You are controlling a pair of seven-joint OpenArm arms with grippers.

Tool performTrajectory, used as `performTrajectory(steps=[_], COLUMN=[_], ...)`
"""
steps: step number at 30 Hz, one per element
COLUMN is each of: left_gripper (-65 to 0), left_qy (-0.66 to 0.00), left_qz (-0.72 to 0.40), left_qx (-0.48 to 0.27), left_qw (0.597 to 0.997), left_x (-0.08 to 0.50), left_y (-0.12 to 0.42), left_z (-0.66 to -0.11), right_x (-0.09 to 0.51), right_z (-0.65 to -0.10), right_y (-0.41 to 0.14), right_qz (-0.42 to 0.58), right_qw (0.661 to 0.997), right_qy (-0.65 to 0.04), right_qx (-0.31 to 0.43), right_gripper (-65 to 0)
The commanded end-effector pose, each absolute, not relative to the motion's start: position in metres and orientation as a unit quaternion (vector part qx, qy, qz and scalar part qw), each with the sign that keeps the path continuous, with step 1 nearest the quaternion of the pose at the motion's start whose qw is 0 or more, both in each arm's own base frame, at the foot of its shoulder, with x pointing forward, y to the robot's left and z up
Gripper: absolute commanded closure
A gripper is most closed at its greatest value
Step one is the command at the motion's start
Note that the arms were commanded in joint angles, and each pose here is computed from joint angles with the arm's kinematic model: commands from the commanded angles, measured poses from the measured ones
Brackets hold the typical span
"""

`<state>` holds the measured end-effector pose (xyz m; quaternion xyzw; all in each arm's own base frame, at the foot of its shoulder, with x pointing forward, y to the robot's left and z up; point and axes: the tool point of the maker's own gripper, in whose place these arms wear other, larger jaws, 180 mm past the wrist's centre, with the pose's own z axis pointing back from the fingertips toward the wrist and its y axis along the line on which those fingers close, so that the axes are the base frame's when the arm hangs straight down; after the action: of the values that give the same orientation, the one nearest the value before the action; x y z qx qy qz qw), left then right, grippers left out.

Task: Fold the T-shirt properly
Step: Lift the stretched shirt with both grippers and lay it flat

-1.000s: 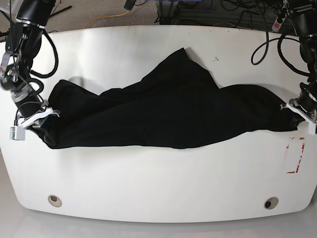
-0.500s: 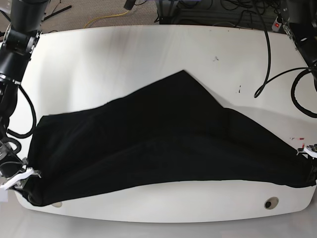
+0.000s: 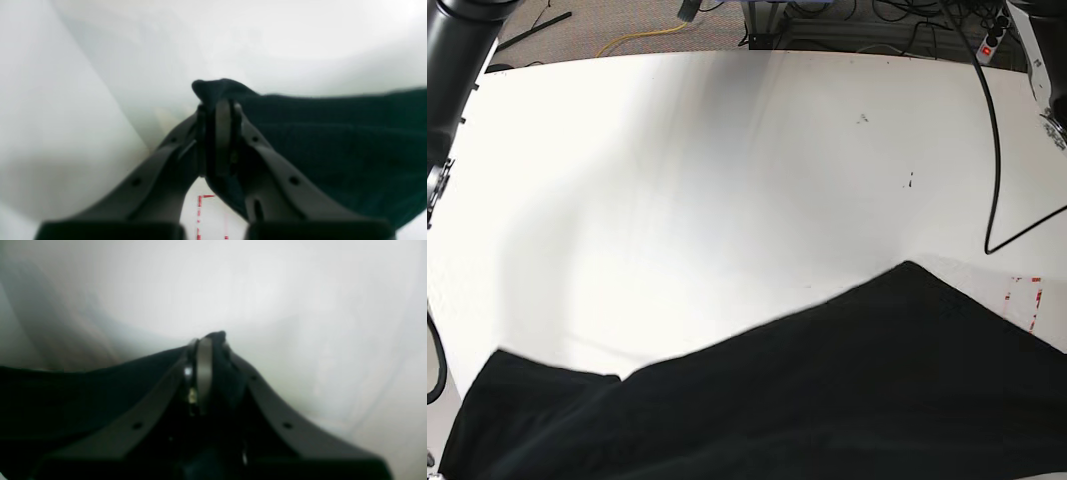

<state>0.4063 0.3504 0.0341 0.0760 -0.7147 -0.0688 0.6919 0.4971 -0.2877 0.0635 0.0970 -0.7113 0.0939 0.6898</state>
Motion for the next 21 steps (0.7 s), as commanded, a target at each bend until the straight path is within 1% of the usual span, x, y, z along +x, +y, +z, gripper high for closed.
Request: performTrajectory(steps=[1,5,9,12,16,21], left_gripper=[-0.1,-0.1,-0.1,-0.1,-0.1,-0.1], left_qy=[-0.737,-0.736,-0.721,-0.711,-0.681,-0.63], left_qz=[-0.059,-0.058,-0.062,-0.085,-0.111,-0.128], left_qx=[0.092,0.091,0.095,0.088,0.087,0.069], left_qw=[0.667,0.668,0.683,0.692,0.719,0.763], left_x=[0.398,0.399,0.399,0.396,0.391,0.378], left_y=[0.368,0.369,0.371,0.356,0.341,0.322], left_z=[0.067,0.067,0.052,0.036,-0.002,-0.07], right_x=[0.486,0.481,0.477,0.467,0.447,0.419], right_z=[0.107,0.096,0.059,0.018,-0.035,-0.102], right_y=[-0.292,-0.296,-0.299,-0.313,-0.317,-0.31], right_qz=[0.098,0.101,0.093,0.064,0.051,0.025], right_qw=[0.651,0.659,0.68,0.698,0.722,0.75], right_qy=[-0.747,-0.74,-0.719,-0.702,-0.678,-0.644], right_qx=[0.09,0.089,0.112,0.128,0.13,0.149], right_gripper=[0.0,0.0,0.0,0.0,0.0,0.0])
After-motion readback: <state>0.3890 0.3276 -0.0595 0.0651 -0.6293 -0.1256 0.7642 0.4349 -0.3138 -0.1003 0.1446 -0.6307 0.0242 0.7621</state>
